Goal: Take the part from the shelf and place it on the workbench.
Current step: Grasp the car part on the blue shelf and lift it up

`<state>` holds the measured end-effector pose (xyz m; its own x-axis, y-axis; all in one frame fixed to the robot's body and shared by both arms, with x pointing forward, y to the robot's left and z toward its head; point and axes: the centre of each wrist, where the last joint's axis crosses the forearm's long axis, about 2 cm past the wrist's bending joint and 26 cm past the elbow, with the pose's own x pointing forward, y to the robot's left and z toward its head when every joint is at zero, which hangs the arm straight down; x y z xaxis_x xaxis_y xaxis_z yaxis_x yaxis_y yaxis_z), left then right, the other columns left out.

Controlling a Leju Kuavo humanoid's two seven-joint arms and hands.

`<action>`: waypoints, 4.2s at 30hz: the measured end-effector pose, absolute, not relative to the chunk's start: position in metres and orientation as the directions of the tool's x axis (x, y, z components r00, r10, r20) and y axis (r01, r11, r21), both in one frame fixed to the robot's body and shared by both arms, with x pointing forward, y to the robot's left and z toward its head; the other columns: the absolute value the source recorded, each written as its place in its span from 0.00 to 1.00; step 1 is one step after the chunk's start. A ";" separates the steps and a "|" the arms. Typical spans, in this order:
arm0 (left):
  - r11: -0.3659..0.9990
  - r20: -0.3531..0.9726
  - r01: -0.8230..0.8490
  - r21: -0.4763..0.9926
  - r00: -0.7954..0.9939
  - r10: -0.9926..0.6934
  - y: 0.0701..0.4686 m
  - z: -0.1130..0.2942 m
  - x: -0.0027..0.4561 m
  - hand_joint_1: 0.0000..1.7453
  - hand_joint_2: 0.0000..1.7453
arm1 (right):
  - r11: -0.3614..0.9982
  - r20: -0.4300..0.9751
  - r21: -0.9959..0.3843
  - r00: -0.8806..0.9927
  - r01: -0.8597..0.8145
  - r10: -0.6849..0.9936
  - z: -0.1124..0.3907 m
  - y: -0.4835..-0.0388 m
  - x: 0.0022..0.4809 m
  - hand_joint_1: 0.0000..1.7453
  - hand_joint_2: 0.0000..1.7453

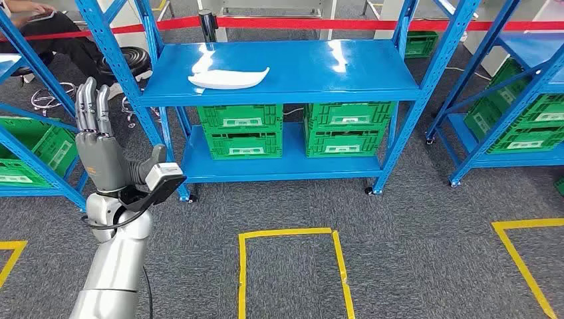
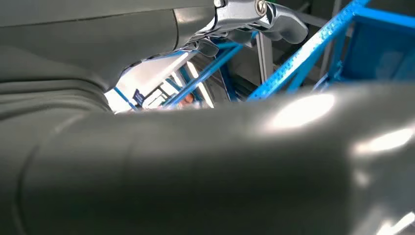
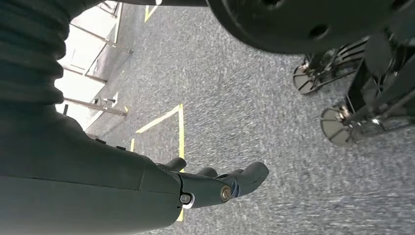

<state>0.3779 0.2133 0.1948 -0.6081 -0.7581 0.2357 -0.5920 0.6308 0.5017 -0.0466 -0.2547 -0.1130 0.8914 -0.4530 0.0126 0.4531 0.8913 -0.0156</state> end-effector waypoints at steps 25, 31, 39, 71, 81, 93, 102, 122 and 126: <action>0.619 0.220 -0.573 0.537 -0.613 -0.759 0.207 0.190 0.374 0.00 0.00 | 0.894 -0.012 -0.004 0.894 0.448 -0.448 -0.112 -0.245 -0.052 0.00 0.00; 0.649 0.251 -0.557 0.518 -0.627 -0.738 0.200 0.193 0.375 0.00 0.00 | 0.896 0.006 0.000 0.896 0.445 -0.445 -0.112 -0.247 -0.047 0.00 0.00; 0.659 0.270 -0.541 0.523 -0.628 -0.730 0.198 0.191 0.376 0.00 0.00 | 0.896 0.011 -0.004 0.896 0.444 -0.444 -0.113 -0.250 -0.048 0.00 0.00; 0.630 0.278 -0.500 0.594 -0.607 -0.745 0.197 0.182 0.383 0.00 0.00 | 0.900 -0.002 0.010 0.900 0.435 -0.435 -0.113 -0.250 -0.043 0.00 0.00; 0.622 0.274 -0.497 0.605 -0.603 -0.749 0.199 0.181 0.385 0.00 0.00 | 0.900 -0.005 0.011 0.900 0.435 -0.435 -0.113 -0.249 -0.044 0.00 0.00; 0.567 0.208 -0.486 0.665 -0.609 -0.766 0.196 0.199 0.408 0.00 0.00 | 0.905 0.023 0.018 0.905 0.425 -0.425 -0.113 -0.251 -0.043 0.00 0.00; 0.645 0.393 -0.279 0.711 -0.603 -0.694 0.186 0.192 0.422 0.00 1.00 | 0.913 -0.023 0.008 0.912 0.409 -0.409 -0.113 -0.251 -0.039 0.00 0.00; 0.565 0.601 0.235 0.791 -0.476 -0.643 0.194 0.149 0.429 0.00 1.00 | 0.917 -0.034 0.002 0.917 0.399 -0.398 -0.113 -0.250 -0.039 0.00 0.00; 0.550 0.599 0.251 0.796 -0.455 -0.659 0.197 0.145 0.428 0.00 1.00 | 0.916 -0.033 0.002 0.916 0.401 -0.400 -0.113 -0.250 -0.039 0.00 0.00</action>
